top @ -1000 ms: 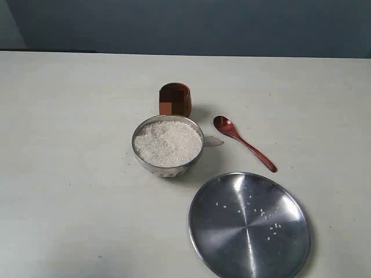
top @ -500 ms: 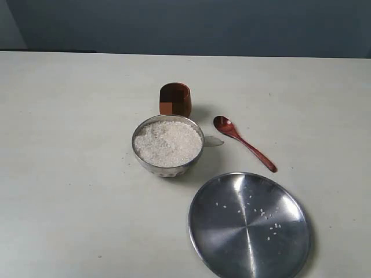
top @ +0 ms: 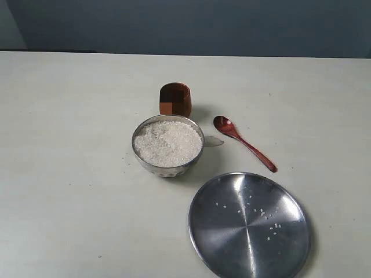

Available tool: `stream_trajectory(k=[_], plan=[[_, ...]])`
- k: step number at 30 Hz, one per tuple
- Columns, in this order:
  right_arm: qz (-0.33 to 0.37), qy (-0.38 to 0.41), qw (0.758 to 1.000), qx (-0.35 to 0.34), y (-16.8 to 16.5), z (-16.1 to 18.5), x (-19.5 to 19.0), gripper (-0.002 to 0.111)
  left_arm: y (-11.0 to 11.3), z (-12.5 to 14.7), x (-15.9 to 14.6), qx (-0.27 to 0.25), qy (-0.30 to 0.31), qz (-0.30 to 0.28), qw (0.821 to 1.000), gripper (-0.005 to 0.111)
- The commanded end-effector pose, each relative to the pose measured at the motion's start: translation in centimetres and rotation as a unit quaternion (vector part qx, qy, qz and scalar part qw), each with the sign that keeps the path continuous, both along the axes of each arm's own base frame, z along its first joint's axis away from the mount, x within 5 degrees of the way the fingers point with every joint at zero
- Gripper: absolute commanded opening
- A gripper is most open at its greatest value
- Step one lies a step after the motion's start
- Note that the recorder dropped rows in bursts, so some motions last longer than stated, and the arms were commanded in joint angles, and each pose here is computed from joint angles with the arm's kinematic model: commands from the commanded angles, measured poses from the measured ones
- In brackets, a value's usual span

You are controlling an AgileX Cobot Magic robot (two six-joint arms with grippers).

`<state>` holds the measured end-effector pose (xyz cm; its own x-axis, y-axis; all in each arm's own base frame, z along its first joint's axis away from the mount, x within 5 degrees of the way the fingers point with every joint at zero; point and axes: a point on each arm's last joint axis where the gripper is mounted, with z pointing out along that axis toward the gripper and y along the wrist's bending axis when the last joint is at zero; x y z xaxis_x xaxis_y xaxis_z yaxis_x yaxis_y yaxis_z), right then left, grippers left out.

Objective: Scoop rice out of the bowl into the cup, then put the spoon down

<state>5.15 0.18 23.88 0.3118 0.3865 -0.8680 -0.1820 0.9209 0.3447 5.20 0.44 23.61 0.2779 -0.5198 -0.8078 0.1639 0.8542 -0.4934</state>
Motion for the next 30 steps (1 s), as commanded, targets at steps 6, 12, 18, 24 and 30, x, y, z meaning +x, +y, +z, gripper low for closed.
stream_trajectory(k=[6, 12, 18, 24, 30], plan=[[0.021, -0.004, 0.996, 0.089, -0.2, 0.1, -0.1, 0.0, 0.1, -0.4, 0.1, -0.066, 0.013, -0.014, 0.998, 0.0], [0.038, 0.053, 0.993, 0.096, 0.1, 1.0, -0.2, 0.0, -1.0, 0.0, 0.0, -0.036, 0.087, -0.071, 0.993, 0.0], [0.018, 0.127, 0.992, 0.015, 0.1, 3.7, -0.9, 0.0, -1.8, 3.0, -1.3, 0.001, 0.116, -0.115, 0.987, 0.0], [0.007, 0.19, 0.98, -0.061, 0.3, 5.7, 0.0, 0.0, -2.5, 5.3, -1.5, 0.041, 0.168, -0.148, 0.974, 0.0], [0.049, 0.28, 0.948, -0.143, 1.1, 6.4, 2.5, 0.0, -3.4, 7.4, 0.3, 0.105, 0.236, -0.177, 0.95, 0.0]])
